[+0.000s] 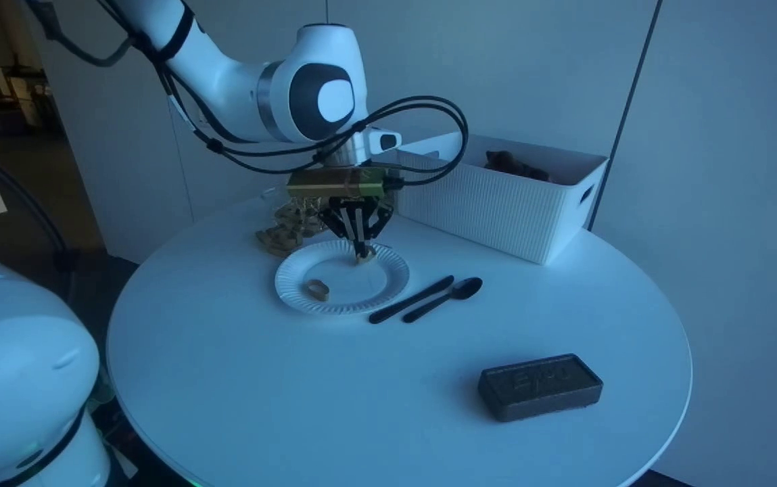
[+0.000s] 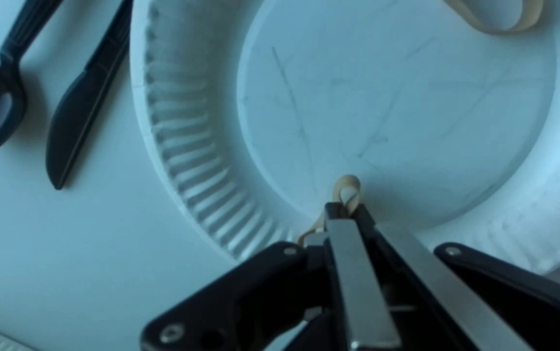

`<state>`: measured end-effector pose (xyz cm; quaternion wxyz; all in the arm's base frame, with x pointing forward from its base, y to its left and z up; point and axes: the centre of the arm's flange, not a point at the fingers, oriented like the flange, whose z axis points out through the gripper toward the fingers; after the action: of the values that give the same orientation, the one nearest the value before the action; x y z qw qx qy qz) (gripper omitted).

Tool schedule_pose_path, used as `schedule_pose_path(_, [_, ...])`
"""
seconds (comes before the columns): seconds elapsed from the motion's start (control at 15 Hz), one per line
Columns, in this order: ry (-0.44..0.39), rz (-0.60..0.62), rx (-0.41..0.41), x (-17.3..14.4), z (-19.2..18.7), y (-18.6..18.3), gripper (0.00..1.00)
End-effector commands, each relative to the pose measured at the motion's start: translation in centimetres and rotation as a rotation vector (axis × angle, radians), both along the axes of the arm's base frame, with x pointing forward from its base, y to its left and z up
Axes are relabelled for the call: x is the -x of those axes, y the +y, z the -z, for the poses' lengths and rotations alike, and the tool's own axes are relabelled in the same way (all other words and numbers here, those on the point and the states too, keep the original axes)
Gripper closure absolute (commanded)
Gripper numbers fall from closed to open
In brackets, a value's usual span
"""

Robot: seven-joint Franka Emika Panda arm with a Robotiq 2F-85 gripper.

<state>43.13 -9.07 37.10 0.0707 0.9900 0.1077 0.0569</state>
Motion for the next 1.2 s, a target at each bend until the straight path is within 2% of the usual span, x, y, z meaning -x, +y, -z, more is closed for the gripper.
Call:
schedule_pose_path(0.0, [0.079, 0.028, -0.007, 1.2, -3.1, -0.7, 0.90])
schedule_pose_path(0.33, [0.290, 0.066, 0.013, 4.6, -4.4, -1.6, 0.91])
schedule_pose_path(0.6, [0.417, -0.020, -0.033, 7.1, -3.4, -0.7, 0.91])
schedule_pose_path(0.8, [0.403, -0.112, -0.061, 8.4, -2.2, 0.7, 0.91])
schedule_pose_path(1.13, [0.389, -0.176, -0.081, 9.2, -1.4, 1.7, 0.91])
